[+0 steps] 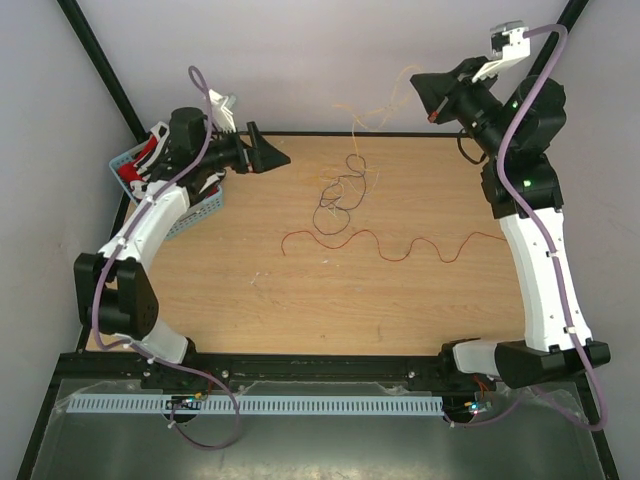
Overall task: Zip-tie the wires
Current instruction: Straighten the cable at the center of the board.
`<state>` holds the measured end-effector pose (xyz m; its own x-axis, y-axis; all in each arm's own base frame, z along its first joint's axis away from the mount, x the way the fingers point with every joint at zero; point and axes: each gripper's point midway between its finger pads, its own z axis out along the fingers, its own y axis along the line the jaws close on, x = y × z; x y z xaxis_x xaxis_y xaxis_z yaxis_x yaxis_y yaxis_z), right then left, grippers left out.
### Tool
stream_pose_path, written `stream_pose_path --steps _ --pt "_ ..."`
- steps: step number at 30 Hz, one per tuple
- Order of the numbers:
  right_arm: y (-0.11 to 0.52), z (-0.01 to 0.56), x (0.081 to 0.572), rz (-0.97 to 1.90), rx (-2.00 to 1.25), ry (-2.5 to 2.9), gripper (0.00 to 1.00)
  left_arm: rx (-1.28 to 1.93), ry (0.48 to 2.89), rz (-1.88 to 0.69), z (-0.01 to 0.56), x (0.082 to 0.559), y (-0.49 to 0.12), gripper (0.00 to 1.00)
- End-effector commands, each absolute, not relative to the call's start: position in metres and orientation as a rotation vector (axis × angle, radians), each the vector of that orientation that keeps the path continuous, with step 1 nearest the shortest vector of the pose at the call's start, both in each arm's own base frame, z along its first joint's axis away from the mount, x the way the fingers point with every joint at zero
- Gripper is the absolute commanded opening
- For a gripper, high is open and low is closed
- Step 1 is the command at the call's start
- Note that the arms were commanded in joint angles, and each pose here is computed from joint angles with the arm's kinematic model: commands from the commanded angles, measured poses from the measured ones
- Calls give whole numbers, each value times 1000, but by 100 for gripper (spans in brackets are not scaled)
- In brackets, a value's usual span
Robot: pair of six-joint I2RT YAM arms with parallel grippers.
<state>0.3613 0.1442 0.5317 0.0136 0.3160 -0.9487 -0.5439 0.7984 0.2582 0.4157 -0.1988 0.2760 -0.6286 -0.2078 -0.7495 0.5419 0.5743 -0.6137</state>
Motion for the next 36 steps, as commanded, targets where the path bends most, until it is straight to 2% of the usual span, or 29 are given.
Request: stream_pose_path --steps 1,4,6,13,16,25,36 --pt "151 557 351 723 -236 1331 0 326 1900 -1245 293 389 -222 99" --pt "151 557 348 730 -238 1331 0 260 1977 -1319 276 371 -235 99" --pt "150 558 344 732 -240 1328 0 373 1966 -1330 270 354 -251 99" --pt "151 561 329 750 -250 1313 0 893 1671 -1013 263 314 -291 99" --pt "151 565 322 763 -256 1301 0 941 1602 -934 253 317 -293 99" --pt "150 575 308 774 -269 1265 0 939 1594 -737 230 350 -290 99" --pt "152 573 301 789 -280 1256 0 1115 1497 -923 230 324 -335 99"
